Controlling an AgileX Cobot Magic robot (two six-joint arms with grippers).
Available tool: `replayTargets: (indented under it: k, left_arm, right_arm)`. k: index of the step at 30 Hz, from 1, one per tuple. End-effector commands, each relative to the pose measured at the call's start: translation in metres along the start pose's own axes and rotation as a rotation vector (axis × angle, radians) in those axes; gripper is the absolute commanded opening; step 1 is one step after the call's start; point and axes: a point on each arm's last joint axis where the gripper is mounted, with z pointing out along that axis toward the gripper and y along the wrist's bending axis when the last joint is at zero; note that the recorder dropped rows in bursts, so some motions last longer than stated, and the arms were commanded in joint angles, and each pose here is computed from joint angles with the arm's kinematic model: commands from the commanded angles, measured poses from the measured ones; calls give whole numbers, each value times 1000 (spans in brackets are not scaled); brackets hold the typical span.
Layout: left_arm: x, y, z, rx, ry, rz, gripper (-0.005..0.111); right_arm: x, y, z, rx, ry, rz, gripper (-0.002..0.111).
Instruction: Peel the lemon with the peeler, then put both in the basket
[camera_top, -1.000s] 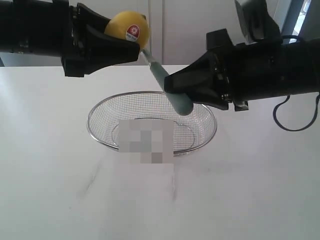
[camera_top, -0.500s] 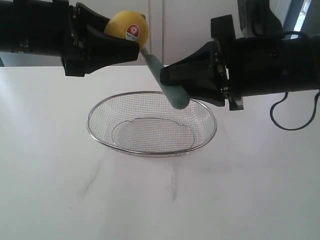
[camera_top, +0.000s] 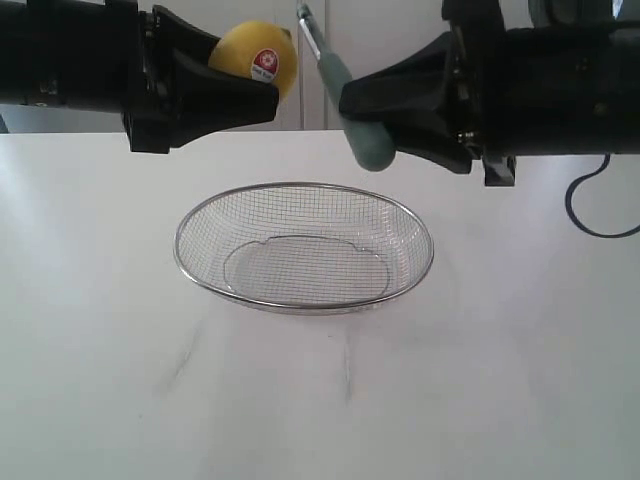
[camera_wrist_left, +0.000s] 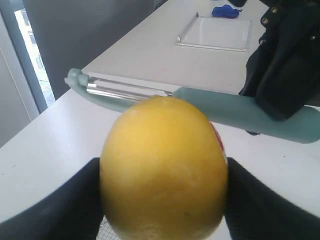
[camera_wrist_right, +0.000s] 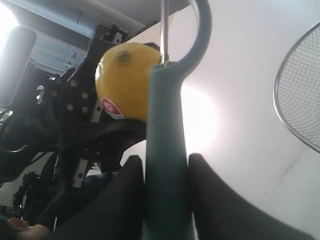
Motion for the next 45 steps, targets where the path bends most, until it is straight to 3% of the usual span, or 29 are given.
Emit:
replayTargets:
  k: [1,17,25,45]
  left_arm:
    - [-6,-1,-2,5,-39,-10,0]
    - [-5,5,-2,-53,-28,-11,0]
    - [-6,3,-2,-37,-31,-19,0]
    - [-6,3,-2,-37,-31,-21,0]
  right_arm:
    - [-1,-1,-3,16,-16,-7,0]
    - [2,-18,3,104,53,6,0]
    - [4,-30,12,89,112,62,0]
    - [8,-19,13,-44,160,111,0]
